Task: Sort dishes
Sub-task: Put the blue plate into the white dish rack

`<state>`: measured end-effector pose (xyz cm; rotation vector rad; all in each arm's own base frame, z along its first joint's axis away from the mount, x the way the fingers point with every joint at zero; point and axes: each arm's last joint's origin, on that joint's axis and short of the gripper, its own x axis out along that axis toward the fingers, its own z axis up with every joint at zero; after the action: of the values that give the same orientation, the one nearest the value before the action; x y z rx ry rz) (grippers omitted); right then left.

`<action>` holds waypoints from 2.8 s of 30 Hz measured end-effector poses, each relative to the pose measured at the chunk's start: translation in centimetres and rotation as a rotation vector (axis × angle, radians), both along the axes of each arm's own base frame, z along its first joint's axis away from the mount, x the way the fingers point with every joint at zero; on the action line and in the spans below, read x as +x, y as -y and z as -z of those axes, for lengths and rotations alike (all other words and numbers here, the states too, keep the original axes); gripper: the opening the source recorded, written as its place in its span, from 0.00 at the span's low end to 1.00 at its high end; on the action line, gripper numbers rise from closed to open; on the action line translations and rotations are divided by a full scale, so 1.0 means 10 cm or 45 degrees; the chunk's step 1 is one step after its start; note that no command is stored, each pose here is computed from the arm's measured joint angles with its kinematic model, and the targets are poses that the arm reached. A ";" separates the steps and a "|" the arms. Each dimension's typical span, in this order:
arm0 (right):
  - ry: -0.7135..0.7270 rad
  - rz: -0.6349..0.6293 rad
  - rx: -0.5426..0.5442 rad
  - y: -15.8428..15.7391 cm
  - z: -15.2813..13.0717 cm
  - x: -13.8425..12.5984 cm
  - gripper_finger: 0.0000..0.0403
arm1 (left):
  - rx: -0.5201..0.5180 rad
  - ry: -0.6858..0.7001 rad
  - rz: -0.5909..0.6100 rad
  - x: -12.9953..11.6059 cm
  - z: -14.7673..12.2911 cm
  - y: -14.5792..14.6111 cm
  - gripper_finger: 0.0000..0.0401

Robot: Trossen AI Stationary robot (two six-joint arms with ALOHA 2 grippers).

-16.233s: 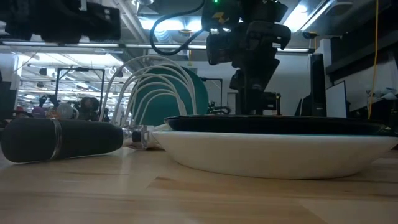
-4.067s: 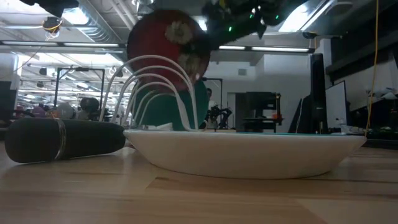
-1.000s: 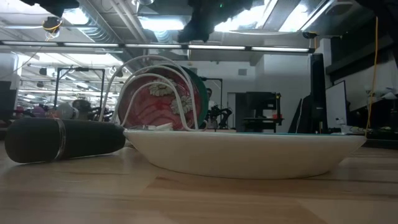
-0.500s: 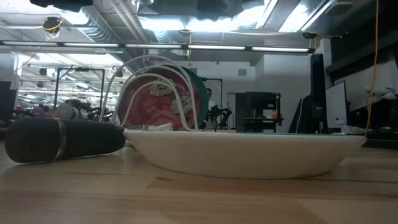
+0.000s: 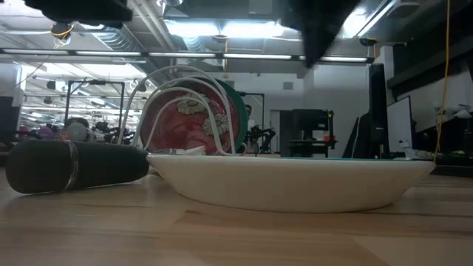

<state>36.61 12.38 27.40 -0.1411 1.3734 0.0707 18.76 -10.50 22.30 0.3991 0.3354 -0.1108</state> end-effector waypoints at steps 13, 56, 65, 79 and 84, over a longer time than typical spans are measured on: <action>-0.076 -0.155 0.006 -0.71 0.72 -0.44 0.27 | 0.053 -0.040 0.066 0.39 0.48 0.23 0.00; 0.027 -0.379 -0.133 -0.75 1.15 -0.36 0.27 | 0.056 -0.084 -0.137 0.68 0.70 -0.15 0.00; 0.073 -0.361 -0.220 -0.74 1.15 -0.34 0.27 | 0.100 -0.074 -0.096 0.66 0.68 -0.10 0.00; 0.077 -0.356 -0.218 -0.74 1.15 -0.34 0.27 | -0.043 -0.047 -0.267 0.65 0.67 -0.10 0.20; 0.077 -0.356 -0.218 -0.74 1.15 -0.34 0.27 | -0.448 -0.020 -0.435 0.65 0.67 -0.11 0.39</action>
<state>33.20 19.75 15.94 -0.4754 1.2912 0.1809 25.26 -9.42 15.58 -0.0102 0.3870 0.1602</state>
